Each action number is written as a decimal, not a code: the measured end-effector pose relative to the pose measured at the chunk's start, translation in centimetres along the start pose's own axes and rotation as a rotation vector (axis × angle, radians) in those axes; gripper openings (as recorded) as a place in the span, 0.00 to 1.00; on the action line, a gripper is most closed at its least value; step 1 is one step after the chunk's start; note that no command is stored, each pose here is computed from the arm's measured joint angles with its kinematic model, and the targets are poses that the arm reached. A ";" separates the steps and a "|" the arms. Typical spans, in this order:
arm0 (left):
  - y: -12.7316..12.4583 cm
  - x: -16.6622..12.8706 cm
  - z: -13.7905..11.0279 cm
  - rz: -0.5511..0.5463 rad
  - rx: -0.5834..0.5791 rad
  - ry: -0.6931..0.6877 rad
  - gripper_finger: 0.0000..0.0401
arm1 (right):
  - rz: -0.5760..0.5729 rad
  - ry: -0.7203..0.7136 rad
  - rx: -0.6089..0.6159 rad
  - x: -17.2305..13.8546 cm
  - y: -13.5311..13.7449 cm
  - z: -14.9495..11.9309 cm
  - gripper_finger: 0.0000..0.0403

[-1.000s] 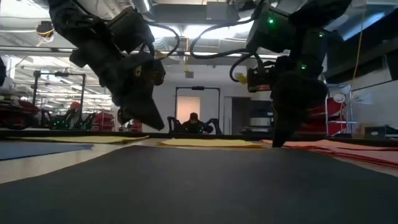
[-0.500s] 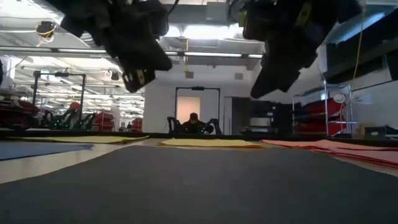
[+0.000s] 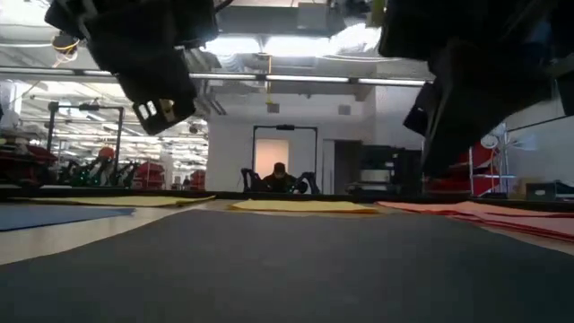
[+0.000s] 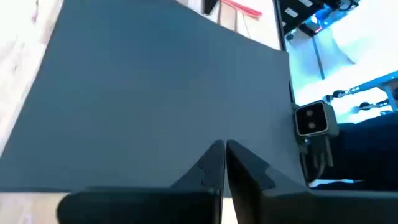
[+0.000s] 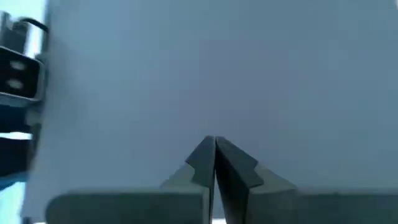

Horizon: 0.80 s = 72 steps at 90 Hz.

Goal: Organize paper
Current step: Stack the black colored paper on top of the black colored papers

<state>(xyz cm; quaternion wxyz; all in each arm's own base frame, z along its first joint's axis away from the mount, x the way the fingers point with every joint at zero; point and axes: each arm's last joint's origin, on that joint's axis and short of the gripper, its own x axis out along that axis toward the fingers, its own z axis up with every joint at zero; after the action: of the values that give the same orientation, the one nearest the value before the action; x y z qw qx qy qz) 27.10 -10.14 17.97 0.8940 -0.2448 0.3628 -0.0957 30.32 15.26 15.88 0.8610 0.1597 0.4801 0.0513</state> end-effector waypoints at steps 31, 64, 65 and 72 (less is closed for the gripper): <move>-0.2 2.8 -1.5 -0.014 -0.031 0.035 0.00 | -0.016 0.033 0.020 1.1 0.2 -0.4 0.00; 0.1 6.1 -1.9 0.041 -0.015 0.086 0.00 | -0.020 0.074 0.020 2.3 -0.1 -0.9 0.00; 0.2 6.2 -2.0 0.043 -0.016 0.088 0.00 | -0.019 0.076 0.020 2.3 -0.1 -0.9 0.00; 0.6 6.8 -2.4 0.062 -0.023 0.110 0.00 | -0.026 0.089 0.020 2.5 -0.2 -1.1 0.00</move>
<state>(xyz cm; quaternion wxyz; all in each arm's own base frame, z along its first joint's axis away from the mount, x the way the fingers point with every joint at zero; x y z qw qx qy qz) 30.24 -12.86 12.09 0.8724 -0.2379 0.4199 -0.0769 30.70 15.89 13.27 0.8378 0.1596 0.5204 0.0421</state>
